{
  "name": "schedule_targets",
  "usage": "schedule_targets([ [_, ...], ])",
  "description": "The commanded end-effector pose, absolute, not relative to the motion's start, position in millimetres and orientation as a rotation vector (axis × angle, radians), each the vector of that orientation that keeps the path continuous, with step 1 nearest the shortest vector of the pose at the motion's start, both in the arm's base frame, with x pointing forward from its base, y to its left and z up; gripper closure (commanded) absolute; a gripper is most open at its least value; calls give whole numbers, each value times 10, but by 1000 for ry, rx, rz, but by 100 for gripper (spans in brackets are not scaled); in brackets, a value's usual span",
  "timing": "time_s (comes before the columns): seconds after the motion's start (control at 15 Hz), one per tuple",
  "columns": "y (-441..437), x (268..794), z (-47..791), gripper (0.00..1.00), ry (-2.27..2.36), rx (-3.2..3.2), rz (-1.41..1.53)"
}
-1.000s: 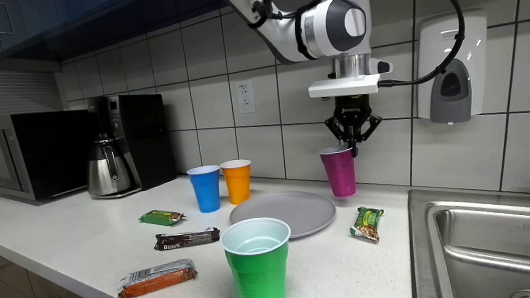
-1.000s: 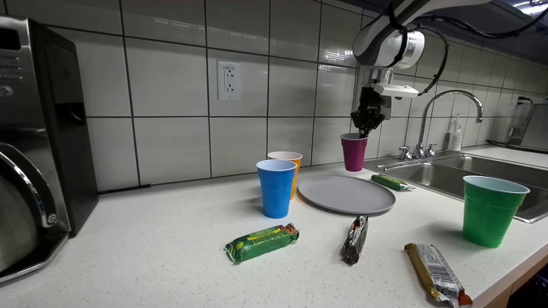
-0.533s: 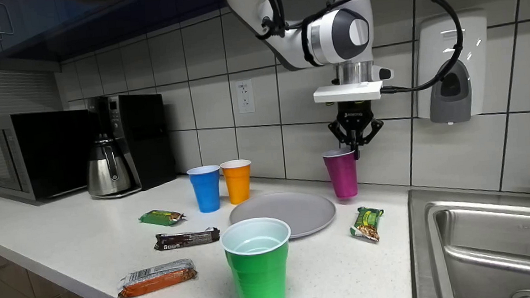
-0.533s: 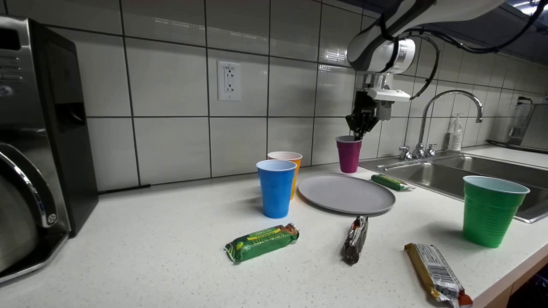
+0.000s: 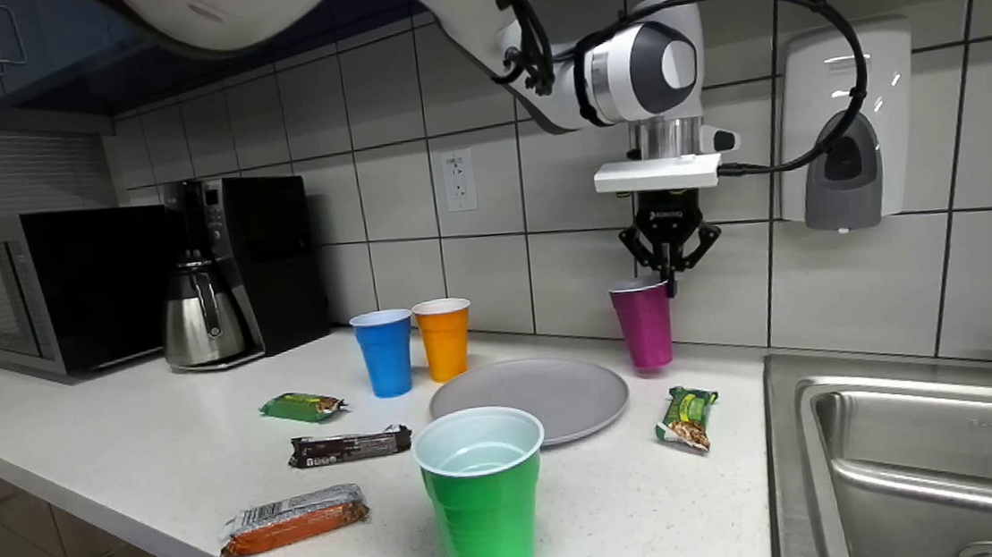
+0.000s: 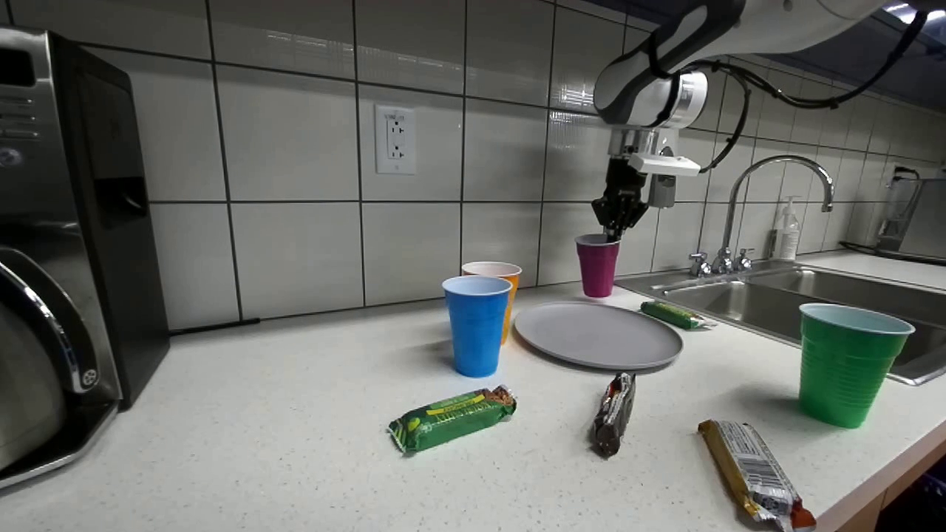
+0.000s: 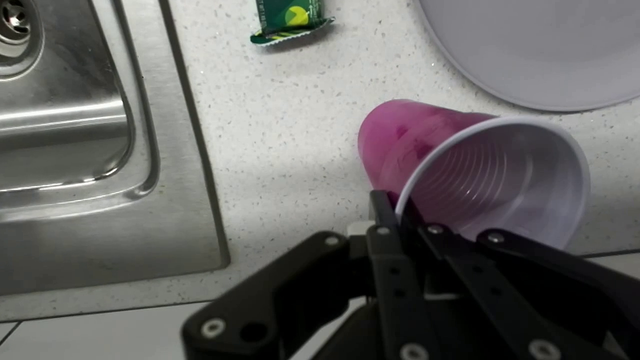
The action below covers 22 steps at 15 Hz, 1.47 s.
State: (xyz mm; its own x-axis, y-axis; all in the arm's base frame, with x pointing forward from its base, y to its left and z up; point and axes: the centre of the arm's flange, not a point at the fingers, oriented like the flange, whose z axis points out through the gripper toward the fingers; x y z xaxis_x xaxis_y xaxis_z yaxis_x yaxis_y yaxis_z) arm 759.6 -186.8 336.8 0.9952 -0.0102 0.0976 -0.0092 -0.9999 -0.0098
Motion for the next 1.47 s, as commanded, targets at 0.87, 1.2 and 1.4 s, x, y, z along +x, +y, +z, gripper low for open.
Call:
schedule_targets([
  [0.87, -1959, 7850, 3317, 47, 8, -3094, -105],
  [1.2, -1960, 7808, 3357, 10, 6, -3094, -114],
  [1.4, -1949, 7755, 3400, 0, 0, -3092, -128],
])
